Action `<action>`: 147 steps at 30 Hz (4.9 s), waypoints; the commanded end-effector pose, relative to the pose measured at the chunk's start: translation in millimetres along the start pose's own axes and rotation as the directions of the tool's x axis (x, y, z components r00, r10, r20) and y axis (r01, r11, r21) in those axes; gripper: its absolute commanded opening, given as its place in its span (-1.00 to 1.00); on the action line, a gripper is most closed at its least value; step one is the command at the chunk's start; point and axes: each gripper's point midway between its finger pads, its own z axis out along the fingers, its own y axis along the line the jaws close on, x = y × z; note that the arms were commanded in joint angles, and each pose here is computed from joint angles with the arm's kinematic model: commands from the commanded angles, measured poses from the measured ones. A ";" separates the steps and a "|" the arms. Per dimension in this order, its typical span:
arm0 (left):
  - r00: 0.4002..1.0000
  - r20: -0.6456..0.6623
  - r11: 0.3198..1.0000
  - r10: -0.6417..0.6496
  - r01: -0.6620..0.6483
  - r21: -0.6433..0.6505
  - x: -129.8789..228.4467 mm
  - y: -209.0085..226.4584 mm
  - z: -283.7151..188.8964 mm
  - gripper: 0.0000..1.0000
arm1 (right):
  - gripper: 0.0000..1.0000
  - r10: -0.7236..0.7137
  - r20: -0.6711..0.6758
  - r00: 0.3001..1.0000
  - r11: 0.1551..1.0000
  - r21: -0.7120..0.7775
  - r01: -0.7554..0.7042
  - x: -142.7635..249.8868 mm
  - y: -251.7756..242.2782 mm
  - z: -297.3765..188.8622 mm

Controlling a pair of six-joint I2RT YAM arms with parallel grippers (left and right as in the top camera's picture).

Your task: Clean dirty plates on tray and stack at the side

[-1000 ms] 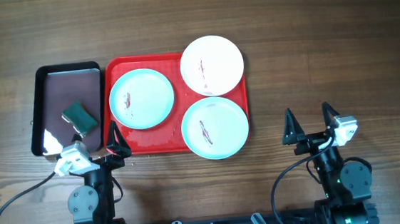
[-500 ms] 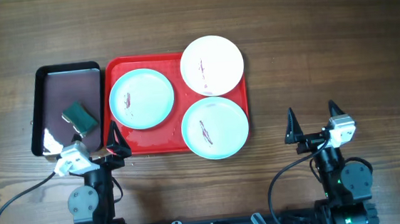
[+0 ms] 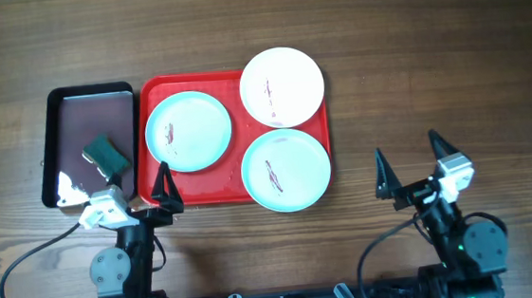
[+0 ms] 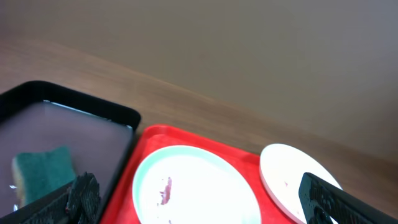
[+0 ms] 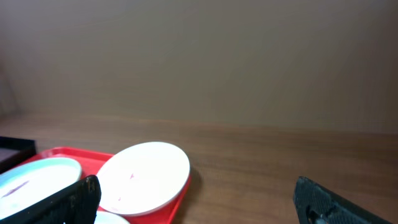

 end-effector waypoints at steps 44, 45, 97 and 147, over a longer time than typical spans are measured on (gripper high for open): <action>0.474 -0.847 0.967 -0.240 0.040 -0.252 -26.7 -45.5 76.1 1.00 | 0.99 0.340 -0.825 0.451 0.904 0.154 -0.400 16.2 47.5 158.5; 0.471 -0.848 0.966 -0.242 0.040 -0.254 -25.2 -45.3 77.3 1.00 | 0.99 0.330 -0.838 0.435 0.906 0.151 -0.396 22.7 55.6 162.0; 0.619 -0.613 0.650 -0.492 -0.207 -0.731 -30.8 107.1 82.8 1.00 | -0.74 0.232 -0.928 0.291 0.948 0.149 -0.281 236.0 235.7 221.8; 0.372 -0.731 0.686 -0.572 -0.272 -0.675 75.3 153.9 102.5 -0.92 | -0.89 0.215 -0.940 0.264 0.955 0.146 -0.257 239.7 233.1 213.1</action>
